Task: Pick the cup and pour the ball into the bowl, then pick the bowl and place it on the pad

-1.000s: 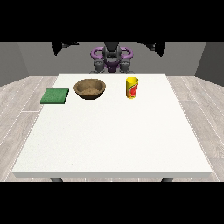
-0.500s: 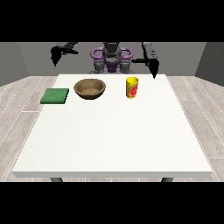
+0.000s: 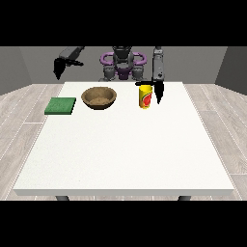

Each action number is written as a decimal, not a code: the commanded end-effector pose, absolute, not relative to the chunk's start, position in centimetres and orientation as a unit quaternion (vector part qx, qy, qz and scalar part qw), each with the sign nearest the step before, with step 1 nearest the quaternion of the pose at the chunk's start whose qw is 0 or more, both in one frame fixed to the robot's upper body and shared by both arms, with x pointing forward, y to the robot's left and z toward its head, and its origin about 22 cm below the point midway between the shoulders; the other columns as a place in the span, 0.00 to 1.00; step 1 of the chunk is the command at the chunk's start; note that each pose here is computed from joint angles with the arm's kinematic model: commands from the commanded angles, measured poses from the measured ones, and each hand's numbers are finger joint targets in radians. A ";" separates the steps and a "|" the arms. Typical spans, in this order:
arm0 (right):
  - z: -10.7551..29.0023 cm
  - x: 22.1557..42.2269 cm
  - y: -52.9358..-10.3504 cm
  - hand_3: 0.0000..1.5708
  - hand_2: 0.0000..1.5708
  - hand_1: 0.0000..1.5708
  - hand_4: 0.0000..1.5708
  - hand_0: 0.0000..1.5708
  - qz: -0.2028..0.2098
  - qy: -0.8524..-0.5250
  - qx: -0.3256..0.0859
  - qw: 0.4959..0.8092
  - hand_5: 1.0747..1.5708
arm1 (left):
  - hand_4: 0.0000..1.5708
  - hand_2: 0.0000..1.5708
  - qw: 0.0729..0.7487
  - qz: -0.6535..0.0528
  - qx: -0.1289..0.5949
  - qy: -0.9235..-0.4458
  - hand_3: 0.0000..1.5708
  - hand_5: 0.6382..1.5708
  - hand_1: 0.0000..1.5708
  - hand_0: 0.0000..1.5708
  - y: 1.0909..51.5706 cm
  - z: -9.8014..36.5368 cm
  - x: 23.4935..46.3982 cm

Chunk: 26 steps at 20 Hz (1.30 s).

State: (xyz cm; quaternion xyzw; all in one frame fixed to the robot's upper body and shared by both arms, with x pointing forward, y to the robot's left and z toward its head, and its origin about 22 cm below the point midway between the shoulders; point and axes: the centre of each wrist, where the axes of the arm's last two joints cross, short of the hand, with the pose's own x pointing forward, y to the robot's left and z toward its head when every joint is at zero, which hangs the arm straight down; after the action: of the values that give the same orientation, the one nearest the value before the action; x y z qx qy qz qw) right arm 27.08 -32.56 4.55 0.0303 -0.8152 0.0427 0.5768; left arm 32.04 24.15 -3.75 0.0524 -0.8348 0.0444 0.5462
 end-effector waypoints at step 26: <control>4.8 28.0 -35.6 0.00 0.00 0.00 0.00 0.00 0.039 -0.794 0.031 0.606 1.00 | 0.95 1.00 0.554 -0.077 0.209 -0.802 1.00 0.66 0.84 0.84 22.9 -9.9 31.6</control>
State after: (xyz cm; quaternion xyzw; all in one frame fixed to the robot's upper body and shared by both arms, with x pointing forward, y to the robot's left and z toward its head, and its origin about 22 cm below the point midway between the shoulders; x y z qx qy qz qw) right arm 28.18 -35.20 5.69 0.0348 -0.8152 0.0582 0.5752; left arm 32.32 23.93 -8.75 0.2123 -0.8287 -0.0409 0.5163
